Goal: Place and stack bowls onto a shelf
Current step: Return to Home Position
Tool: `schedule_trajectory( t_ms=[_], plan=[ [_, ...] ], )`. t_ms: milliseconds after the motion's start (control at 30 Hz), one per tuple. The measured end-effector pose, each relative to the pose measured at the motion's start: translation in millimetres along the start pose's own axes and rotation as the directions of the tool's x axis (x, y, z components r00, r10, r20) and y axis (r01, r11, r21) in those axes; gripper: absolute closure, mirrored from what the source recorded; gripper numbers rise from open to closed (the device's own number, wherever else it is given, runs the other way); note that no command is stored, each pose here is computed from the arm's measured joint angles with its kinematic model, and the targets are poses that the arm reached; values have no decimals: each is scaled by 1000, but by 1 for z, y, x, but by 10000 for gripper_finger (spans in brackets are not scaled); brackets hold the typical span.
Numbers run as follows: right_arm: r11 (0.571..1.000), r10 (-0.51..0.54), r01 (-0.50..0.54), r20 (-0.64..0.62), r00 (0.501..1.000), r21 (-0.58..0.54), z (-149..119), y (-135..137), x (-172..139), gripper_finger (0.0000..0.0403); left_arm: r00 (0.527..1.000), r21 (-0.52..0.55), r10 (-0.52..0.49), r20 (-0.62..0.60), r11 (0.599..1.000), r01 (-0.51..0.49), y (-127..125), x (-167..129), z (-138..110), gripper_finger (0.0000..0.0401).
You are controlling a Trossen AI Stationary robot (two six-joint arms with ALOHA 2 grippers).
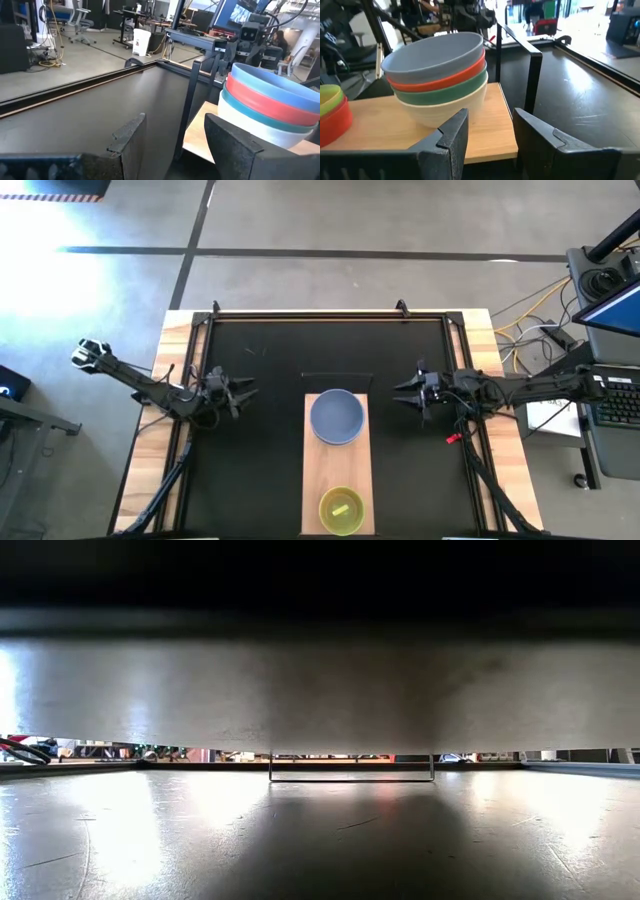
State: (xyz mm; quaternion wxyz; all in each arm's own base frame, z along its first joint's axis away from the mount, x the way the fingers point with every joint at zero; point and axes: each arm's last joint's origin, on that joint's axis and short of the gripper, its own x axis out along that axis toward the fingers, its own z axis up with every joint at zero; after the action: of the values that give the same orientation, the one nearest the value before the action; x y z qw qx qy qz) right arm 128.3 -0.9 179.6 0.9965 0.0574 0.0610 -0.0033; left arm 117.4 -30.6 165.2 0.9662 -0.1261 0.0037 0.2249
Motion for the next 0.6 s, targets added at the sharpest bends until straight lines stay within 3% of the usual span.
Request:
schedule_trajectory(
  t_ms=[200,600],
  plan=[
    [1000,9,-10,95,995,12,-13,-2,-1,262,1000,-2,2,-9,1000,-2,2,1,-7,218],
    [992,-2,-7,73,997,128,-16,-2,-1,259,999,54,29,-35,998,-27,0,3,-11,217]
  ],
)
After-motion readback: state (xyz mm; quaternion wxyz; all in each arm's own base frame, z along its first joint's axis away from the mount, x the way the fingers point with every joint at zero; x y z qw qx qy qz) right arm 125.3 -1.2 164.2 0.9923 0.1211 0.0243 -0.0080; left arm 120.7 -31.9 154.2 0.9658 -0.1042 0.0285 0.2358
